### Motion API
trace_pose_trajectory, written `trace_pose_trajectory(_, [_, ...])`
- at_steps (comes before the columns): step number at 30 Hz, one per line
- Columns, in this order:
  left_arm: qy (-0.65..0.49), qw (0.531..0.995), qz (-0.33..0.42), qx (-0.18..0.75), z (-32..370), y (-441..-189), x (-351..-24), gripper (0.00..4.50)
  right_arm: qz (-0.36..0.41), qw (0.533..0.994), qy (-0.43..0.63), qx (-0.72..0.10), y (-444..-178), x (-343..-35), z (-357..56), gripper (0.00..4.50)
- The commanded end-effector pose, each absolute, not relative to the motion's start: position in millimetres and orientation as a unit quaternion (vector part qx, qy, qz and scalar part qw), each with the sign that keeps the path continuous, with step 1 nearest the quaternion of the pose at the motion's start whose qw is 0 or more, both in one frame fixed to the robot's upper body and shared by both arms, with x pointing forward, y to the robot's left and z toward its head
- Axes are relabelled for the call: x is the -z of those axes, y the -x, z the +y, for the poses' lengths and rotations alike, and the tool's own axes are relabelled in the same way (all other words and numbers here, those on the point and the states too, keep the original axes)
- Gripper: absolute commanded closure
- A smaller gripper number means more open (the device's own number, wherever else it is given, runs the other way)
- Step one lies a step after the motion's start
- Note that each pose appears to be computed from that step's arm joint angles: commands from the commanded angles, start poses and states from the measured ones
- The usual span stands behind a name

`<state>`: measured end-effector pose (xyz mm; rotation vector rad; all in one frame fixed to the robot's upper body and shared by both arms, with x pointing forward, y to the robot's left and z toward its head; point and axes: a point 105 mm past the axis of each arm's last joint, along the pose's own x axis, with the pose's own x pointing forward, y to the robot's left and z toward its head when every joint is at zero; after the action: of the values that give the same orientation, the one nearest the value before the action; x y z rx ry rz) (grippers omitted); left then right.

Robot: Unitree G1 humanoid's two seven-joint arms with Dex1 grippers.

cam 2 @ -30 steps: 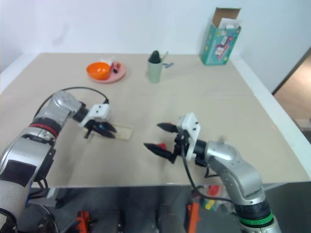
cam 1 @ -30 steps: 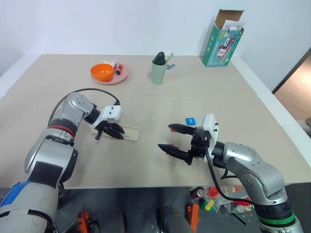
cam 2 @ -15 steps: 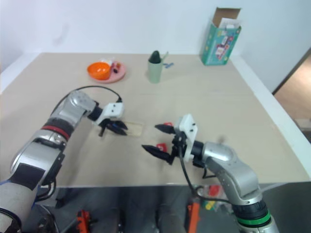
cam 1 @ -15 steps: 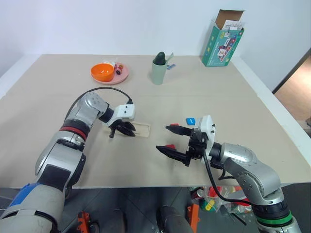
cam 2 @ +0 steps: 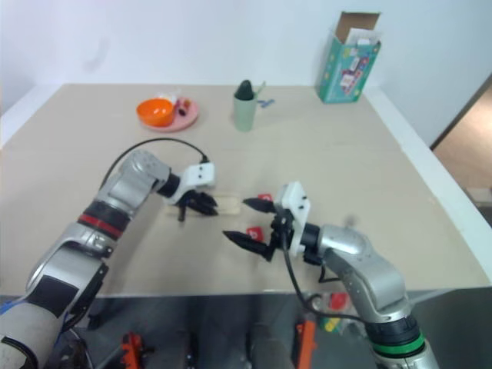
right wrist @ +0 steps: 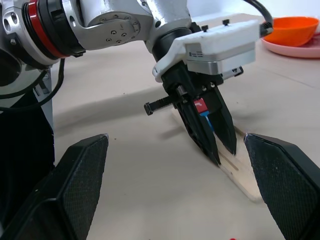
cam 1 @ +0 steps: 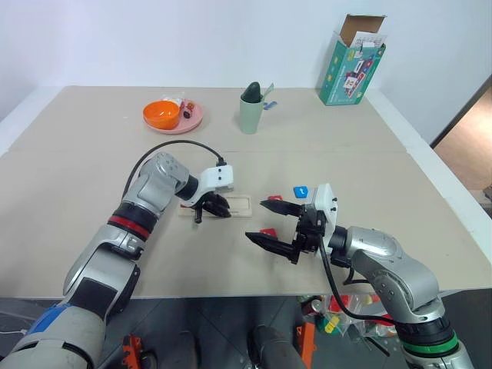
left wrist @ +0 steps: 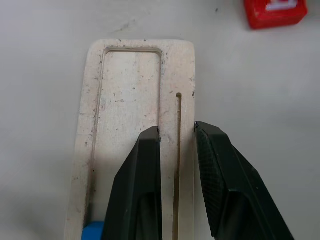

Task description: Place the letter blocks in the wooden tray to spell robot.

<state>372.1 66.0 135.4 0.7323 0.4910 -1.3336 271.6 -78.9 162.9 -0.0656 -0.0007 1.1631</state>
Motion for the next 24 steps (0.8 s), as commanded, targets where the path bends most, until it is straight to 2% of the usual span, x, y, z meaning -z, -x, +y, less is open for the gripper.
trace_pose_trajectory(1, [-0.334,0.699,0.201,0.6,58,-368,-144,4.02,-0.022,0.831,0.039,-0.555,-272,-172,-75,0.0])
trace_pose_trajectory(16, [-0.329,0.696,0.22,0.599,61,-364,-131,4.02,-0.035,0.847,0.086,-0.524,-285,-167,-85,0.0])
trace_pose_trajectory(17, [-0.326,0.697,0.221,0.599,61,-364,-130,3.22,-0.034,0.847,0.086,-0.524,-285,-167,-85,0.0])
trace_pose_trajectory(19, [-0.324,0.699,0.215,0.6,60,-363,-133,2.74,-0.034,0.847,0.086,-0.524,-285,-167,-85,0.0])
trace_pose_trajectory(24, [-0.316,0.711,0.197,0.597,64,-364,-149,0.96,-0.035,0.849,0.083,-0.52,-286,-168,-87,0.0])
